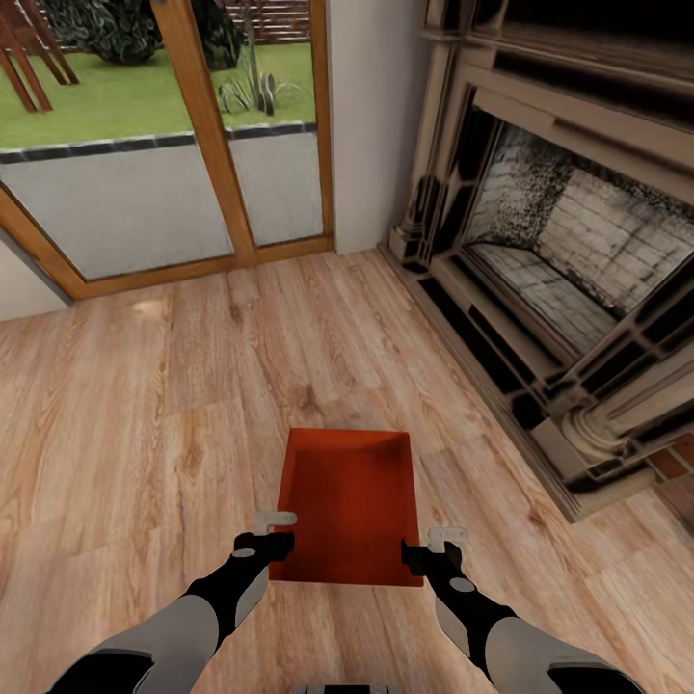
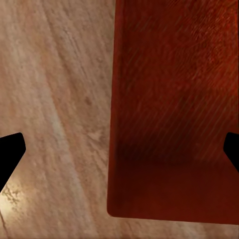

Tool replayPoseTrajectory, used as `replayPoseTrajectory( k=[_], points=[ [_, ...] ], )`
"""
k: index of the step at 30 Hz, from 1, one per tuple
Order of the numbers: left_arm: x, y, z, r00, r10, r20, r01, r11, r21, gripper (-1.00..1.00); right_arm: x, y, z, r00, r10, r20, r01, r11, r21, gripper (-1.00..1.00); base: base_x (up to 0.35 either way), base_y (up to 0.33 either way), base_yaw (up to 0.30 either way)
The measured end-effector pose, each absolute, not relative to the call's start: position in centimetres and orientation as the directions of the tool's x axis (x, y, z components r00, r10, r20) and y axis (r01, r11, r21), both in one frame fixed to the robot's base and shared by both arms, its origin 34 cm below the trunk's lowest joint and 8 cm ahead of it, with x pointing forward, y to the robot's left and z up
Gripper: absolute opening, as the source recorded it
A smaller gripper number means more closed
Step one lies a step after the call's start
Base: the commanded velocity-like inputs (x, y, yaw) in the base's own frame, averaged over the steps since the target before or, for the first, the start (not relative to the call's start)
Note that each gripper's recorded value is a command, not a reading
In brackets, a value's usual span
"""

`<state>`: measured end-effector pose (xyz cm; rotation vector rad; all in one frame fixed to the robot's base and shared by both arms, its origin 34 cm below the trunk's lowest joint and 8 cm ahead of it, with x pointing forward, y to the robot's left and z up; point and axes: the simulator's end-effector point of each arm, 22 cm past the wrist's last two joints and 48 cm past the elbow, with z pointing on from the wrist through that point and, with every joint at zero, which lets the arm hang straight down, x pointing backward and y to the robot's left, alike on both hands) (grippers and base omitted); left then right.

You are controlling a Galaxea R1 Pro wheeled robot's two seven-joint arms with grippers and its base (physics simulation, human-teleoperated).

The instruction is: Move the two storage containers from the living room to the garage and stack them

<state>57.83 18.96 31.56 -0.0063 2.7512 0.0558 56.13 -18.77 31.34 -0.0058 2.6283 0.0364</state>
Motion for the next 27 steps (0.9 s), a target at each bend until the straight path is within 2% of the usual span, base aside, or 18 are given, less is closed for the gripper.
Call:
replayPoseTrajectory(
  k=[27],
  points=[
    [57.2,20.3,26.0,-0.922,0.019,-0.386,-0.005,0.998,0.06,1.0,55.6,-17.7,26.1,-0.861,0.011,-0.509,-0.011,0.999,0.04,1.0,0.0,0.0,0.0]
  ],
)
